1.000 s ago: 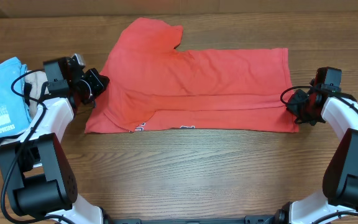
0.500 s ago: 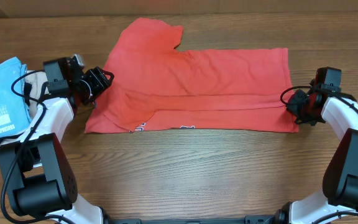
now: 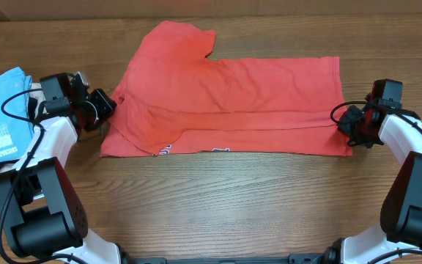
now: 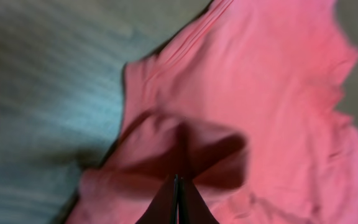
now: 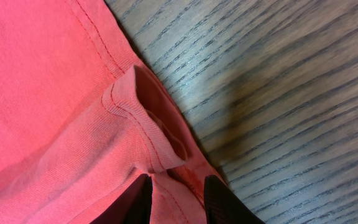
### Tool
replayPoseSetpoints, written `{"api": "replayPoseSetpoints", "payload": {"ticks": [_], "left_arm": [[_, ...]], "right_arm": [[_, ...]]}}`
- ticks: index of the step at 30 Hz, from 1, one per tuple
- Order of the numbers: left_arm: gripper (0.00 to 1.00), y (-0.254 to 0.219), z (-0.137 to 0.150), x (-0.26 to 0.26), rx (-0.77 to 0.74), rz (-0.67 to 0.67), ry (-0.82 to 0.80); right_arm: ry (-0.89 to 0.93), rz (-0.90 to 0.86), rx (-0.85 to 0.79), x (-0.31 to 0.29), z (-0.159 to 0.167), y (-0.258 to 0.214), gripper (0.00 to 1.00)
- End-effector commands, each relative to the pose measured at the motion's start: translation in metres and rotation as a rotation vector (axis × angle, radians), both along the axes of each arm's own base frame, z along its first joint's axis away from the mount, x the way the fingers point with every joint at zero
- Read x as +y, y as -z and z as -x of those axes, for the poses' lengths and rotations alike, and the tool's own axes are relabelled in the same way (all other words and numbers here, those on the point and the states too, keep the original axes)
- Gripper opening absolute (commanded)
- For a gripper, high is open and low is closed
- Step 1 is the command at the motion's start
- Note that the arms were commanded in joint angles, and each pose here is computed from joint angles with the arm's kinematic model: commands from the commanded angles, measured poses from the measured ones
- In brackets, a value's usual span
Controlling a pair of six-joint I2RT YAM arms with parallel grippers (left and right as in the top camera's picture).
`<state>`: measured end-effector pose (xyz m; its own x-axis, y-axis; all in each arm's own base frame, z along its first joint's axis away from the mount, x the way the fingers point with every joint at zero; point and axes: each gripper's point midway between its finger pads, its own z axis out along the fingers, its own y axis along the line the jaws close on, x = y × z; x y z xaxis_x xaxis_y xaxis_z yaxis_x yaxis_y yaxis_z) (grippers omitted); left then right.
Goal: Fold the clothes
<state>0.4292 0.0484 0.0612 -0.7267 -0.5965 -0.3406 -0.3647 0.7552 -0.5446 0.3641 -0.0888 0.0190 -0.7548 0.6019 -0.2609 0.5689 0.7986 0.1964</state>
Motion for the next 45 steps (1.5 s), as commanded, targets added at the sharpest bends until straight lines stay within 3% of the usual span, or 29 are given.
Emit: {"api": "replayPoseSetpoints", "payload": {"ticks": [1,7,12,18,25,28,34,37,41,45], "left_arm": [[0.04,-0.007,0.001,-0.003,-0.003,-0.117,0.053],[0.04,-0.005,-0.004,-0.015,-0.004,-0.207,0.077],[0.11,0.002,-0.021,-0.021,-0.041,-0.280,0.075],[0.13,0.027,-0.043,-0.032,-0.082,-0.290,0.091],[0.13,0.070,-0.036,-0.034,0.007,-0.263,0.084],[0.20,0.074,-0.037,-0.034,0.007,-0.263,0.084],[0.31,0.043,-0.046,-0.040,-0.053,-0.233,0.104],[0.41,0.010,-0.044,-0.041,-0.088,-0.244,0.116],[0.47,-0.037,-0.028,-0.041,-0.118,-0.266,0.127],[0.49,-0.050,0.001,-0.044,-0.051,-0.266,0.139]], "right_arm": [[-0.004,0.009,0.003,0.000,0.000,0.001,0.31],[-0.004,0.008,0.008,0.000,0.001,0.001,0.31],[-0.004,0.008,0.007,0.000,0.001,0.001,0.31],[-0.004,0.008,0.008,0.000,0.001,0.001,0.31],[-0.004,0.006,0.015,0.000,0.002,0.001,0.31],[-0.004,0.006,0.015,0.000,0.002,0.001,0.31],[-0.004,0.000,0.034,0.002,0.007,0.003,0.32],[-0.004,-0.008,0.061,0.004,0.013,0.005,0.40],[-0.004,-0.016,0.089,0.005,0.020,0.006,0.41],[-0.004,-0.019,0.102,0.006,0.023,0.007,0.41]]}}
